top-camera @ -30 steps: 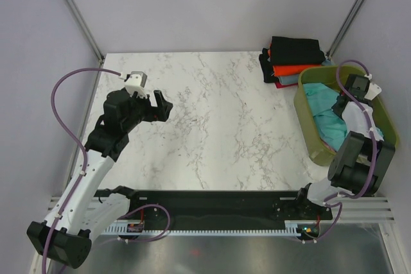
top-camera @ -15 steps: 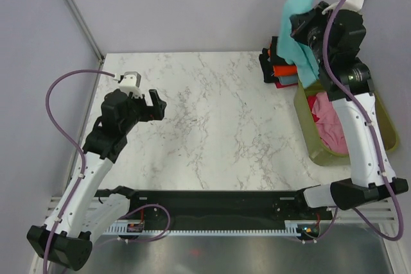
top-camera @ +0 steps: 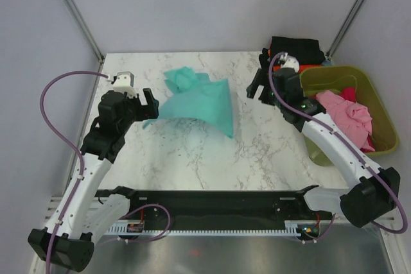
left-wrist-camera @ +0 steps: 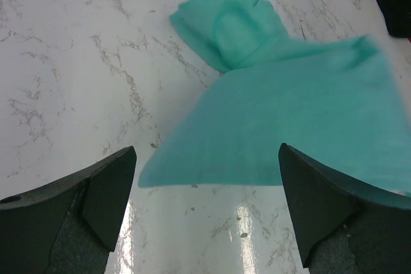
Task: Fold and stack the t-shirts
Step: Move the tshirt to the center of the board, then flatten the tshirt out
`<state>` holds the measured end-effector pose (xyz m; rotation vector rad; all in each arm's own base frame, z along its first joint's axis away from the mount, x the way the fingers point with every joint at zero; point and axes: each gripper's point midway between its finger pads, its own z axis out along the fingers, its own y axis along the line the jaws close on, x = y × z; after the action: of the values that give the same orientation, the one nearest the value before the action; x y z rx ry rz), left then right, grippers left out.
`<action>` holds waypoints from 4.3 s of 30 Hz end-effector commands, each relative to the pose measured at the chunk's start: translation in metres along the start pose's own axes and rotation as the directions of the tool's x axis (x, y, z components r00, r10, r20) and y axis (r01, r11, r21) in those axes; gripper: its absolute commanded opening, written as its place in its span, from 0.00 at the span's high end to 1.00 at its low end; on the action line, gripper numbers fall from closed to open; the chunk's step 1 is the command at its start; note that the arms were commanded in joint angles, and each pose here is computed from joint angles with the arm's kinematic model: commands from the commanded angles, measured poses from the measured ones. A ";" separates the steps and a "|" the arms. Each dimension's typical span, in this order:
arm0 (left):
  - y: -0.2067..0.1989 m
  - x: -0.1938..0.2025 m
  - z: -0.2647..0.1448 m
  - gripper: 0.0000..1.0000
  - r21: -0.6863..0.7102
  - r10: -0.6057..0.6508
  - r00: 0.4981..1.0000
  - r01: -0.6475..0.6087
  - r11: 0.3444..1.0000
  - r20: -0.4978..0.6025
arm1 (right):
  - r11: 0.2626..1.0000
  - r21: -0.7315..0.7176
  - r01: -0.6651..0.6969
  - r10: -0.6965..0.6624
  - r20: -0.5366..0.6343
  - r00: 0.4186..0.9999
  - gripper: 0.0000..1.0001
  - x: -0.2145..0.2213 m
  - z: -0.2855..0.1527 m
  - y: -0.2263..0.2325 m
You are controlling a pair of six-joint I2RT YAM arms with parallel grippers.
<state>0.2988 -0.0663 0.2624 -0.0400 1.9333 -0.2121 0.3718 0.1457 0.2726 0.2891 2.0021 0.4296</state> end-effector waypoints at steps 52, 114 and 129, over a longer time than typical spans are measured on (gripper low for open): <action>-0.064 0.012 0.203 0.01 0.158 0.014 0.925 0.050 0.986 -0.379 | 0.953 -0.120 0.278 -0.295 -0.577 0.761 1.00 0.323 -0.141 -0.041; -0.059 0.128 0.230 0.30 -0.084 0.010 0.842 -0.065 0.994 -0.539 | 0.951 -0.045 0.306 -0.280 -0.545 0.790 1.00 0.324 -0.139 -0.079; -0.073 0.100 0.223 0.98 -0.022 -0.035 0.876 0.028 0.999 -0.481 | 0.951 -0.036 0.308 -0.278 -0.544 0.792 1.00 0.325 -0.138 -0.081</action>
<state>0.4544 -0.1764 0.0458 -0.0011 2.5723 -0.1834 0.0970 0.1701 0.0291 -0.1675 2.5978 0.2656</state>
